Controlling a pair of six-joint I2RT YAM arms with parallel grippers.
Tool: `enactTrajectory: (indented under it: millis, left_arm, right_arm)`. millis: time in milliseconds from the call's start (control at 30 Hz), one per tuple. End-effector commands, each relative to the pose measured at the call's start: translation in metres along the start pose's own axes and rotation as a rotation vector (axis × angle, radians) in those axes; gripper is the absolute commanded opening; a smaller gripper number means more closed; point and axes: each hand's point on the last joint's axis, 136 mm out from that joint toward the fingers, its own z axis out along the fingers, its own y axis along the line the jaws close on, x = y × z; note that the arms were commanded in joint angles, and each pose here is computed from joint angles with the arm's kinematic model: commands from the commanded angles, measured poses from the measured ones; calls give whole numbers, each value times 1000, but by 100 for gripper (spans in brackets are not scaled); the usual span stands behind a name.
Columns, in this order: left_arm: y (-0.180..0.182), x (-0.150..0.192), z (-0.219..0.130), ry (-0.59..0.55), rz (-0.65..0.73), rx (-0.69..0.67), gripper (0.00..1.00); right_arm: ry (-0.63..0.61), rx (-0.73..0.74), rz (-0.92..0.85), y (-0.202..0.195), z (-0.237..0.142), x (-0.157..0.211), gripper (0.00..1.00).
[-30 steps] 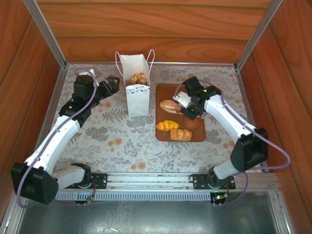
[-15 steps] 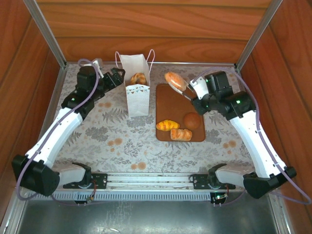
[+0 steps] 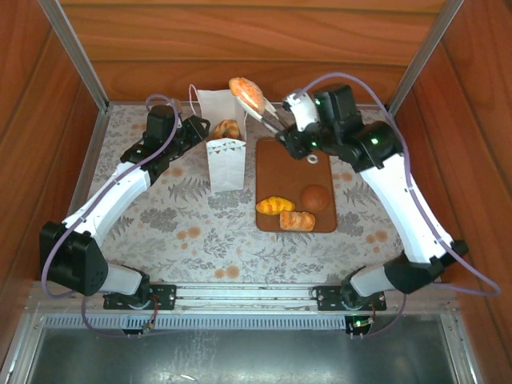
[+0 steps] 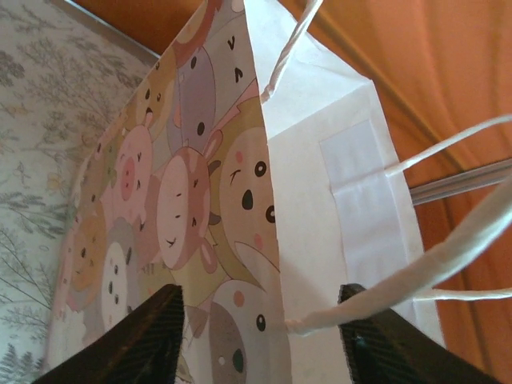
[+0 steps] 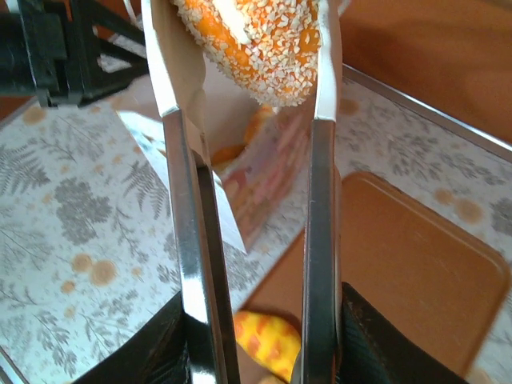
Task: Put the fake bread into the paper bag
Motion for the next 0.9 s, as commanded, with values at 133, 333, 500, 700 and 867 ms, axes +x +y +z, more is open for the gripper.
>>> enactTrajectory:
  millis: [133, 333, 500, 700, 867]
  left_arm:
    - [-2, -10, -9, -56, 17, 1, 42]
    - [-1, -10, -11, -59, 17, 3, 28]
    - [3, -10, -11, -61, 14, 0, 20]
    - [4, -10, -11, -59, 7, 2, 16]
    - [5, -10, -10, -57, 4, 2, 16]
  right_arm:
    - [-12, -73, 42, 15, 41, -34, 40]
    - [90, -86, 74, 15, 70, -23, 41]
    - [173, -83, 66, 15, 74, -5, 42]
    - [271, -97, 48, 18, 63, 19, 43]
    - [322, -100, 45, 19, 56, 32, 44]
